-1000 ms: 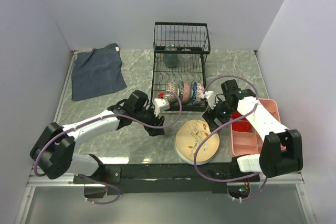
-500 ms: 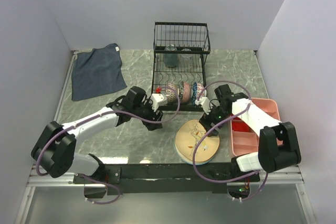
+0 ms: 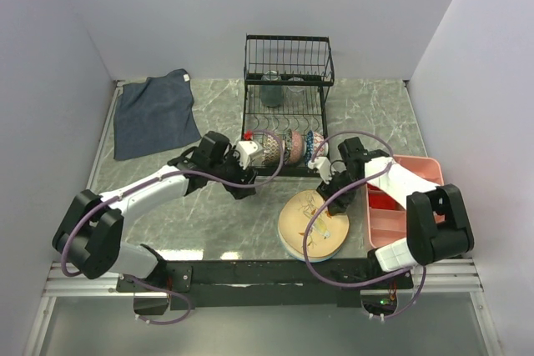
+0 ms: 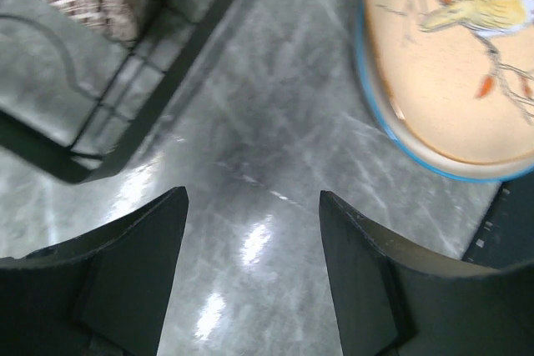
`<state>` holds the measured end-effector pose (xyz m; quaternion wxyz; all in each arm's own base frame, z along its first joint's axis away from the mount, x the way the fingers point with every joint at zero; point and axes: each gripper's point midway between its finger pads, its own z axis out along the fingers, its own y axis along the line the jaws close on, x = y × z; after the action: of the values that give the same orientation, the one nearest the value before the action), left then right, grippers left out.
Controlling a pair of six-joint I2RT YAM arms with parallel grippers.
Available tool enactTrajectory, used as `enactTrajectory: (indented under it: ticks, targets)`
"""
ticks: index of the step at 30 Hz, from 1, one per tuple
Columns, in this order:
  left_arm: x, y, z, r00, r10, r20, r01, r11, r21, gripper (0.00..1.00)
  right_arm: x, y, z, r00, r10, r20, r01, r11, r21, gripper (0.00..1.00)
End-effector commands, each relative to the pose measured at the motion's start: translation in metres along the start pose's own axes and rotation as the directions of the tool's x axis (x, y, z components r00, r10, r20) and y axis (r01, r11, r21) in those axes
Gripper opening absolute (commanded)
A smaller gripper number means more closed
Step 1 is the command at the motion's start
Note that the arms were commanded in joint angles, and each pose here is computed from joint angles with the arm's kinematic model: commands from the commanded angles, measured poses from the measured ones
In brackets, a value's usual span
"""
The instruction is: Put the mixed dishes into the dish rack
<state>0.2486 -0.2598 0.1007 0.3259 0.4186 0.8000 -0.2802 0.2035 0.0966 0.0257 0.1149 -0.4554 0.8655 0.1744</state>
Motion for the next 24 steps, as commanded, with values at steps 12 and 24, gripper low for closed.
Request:
enactTrajectory:
  ticks: [12,24]
  targets:
    - [-0.040,0.040,-0.018,0.994,-0.023,0.110,0.039,0.989,-0.140,0.71,-0.018,-0.021,-0.046,0.949,-0.315,0.034,0.281,0.888,0.364,0.24]
    - [-0.060,0.015,-0.027,0.984,0.000,0.179,0.003,1.000,-0.015,0.72,-0.027,0.004,-0.044,0.959,-0.256,0.124,0.208,0.928,0.308,0.63]
